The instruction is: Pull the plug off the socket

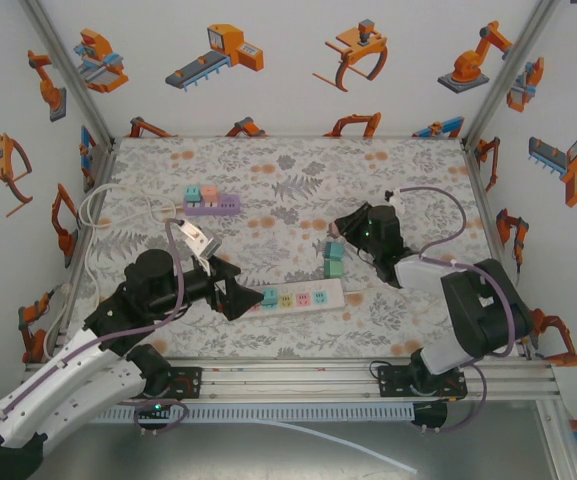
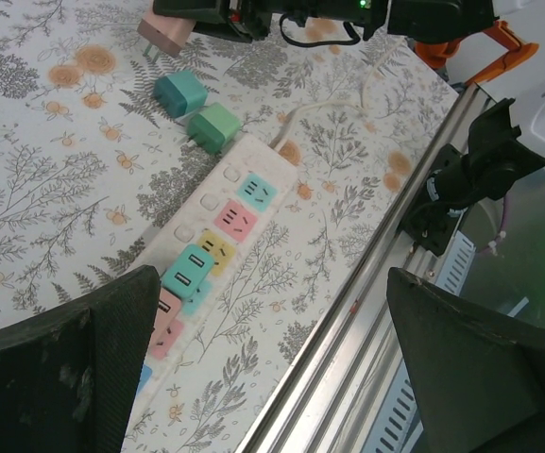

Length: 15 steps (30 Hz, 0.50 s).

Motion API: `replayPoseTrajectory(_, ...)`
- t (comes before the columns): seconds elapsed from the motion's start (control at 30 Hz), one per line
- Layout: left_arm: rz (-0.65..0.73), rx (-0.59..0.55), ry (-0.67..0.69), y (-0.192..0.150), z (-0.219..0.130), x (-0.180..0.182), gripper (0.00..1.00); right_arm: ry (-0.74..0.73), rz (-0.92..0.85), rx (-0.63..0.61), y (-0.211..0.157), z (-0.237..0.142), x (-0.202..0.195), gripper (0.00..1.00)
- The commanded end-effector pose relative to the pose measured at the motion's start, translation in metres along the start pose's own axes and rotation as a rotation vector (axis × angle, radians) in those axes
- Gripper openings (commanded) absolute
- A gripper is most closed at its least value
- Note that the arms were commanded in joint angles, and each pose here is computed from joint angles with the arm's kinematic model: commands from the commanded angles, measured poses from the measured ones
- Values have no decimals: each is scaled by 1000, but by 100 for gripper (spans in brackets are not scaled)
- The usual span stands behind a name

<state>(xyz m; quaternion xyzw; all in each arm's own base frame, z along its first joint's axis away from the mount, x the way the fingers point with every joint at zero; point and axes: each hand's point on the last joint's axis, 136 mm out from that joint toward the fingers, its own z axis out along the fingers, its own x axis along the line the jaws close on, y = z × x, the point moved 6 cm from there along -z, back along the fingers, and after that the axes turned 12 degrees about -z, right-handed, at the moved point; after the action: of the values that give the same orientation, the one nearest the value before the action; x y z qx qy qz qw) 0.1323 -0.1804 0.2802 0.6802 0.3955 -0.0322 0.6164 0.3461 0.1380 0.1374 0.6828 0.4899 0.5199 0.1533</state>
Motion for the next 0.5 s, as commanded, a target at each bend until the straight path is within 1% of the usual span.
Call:
replayPoseTrajectory(0.0, 21, 2, -4, -3, 1, 1, 97, 48, 46, -55, 8, 7, 5, 19)
replayPoseTrajectory(0.13, 16, 5, 6, -5, 1, 3, 97, 29, 55, -24, -2, 15, -3, 20)
replayPoseTrajectory(0.47, 7, 2, 32, -8, 1, 7, 97, 12, 62, 23, -19, 21, -14, 33)
